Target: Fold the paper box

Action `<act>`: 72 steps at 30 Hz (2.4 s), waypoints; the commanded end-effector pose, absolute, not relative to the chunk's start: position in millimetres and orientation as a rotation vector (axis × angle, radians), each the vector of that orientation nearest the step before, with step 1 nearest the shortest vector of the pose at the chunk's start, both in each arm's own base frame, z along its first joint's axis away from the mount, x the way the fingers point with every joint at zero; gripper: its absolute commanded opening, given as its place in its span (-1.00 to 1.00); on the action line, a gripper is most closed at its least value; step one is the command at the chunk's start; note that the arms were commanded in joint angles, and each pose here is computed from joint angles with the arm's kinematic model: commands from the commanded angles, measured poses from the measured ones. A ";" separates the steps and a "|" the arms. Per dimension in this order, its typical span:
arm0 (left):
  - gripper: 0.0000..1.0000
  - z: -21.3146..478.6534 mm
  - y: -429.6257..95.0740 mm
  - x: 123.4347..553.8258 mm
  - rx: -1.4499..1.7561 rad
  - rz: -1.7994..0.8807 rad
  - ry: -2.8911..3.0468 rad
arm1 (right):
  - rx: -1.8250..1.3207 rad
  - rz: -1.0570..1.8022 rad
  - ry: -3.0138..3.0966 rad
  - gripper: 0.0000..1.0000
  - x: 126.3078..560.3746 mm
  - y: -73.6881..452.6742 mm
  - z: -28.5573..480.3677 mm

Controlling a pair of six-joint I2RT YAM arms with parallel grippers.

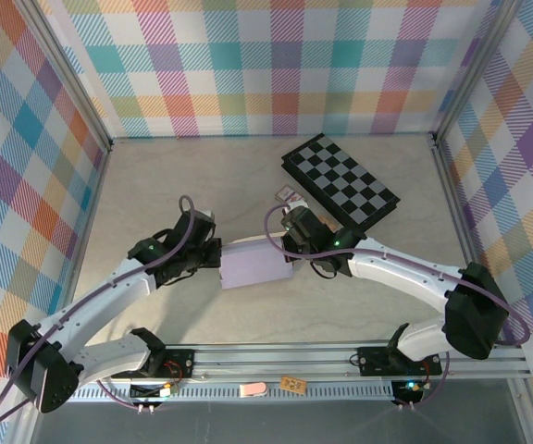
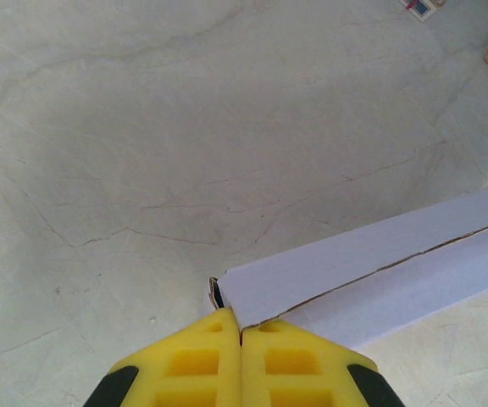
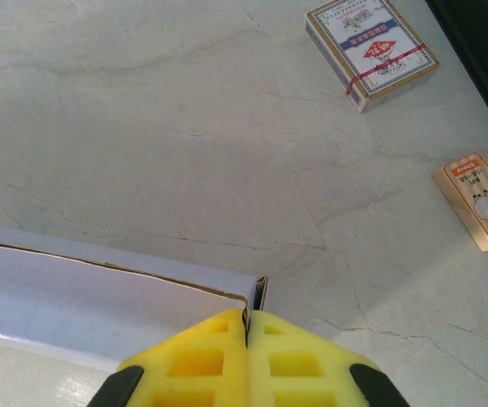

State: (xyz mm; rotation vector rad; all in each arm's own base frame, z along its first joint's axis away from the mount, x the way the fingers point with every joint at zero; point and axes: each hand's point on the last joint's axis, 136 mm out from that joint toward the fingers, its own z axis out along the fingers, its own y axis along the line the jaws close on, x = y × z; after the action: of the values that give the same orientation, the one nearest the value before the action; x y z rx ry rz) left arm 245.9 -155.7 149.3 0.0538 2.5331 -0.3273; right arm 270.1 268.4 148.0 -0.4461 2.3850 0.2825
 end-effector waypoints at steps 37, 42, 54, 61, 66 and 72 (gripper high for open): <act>-1.00 99.4 -163.6 187.1 0.196 -0.001 2.539 | -0.079 0.874 2.721 0.39 181.3 264.0 195.1; -1.00 98.6 -165.5 185.2 0.193 0.000 2.539 | 0.380 0.929 2.715 0.64 194.6 236.7 203.3; -1.00 100.4 -172.0 184.2 0.209 0.013 2.532 | 1.238 1.401 2.647 0.76 208.9 247.7 175.1; -1.00 100.5 -171.9 184.1 0.207 0.016 2.529 | 1.383 1.412 2.615 0.68 207.6 245.2 148.3; -1.00 100.5 -172.4 184.1 0.207 0.017 2.532 | 1.399 1.399 2.605 0.50 206.7 242.2 137.8; -1.00 99.7 -173.3 181.8 0.175 -0.010 2.543 | 1.411 1.354 2.596 0.18 203.1 234.2 123.2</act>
State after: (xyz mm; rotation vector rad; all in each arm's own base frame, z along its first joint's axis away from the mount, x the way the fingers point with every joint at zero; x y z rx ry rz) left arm 216.9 -185.2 145.4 0.0539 2.3327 -0.0974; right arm 210.0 243.6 141.1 1.3402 2.5882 1.4198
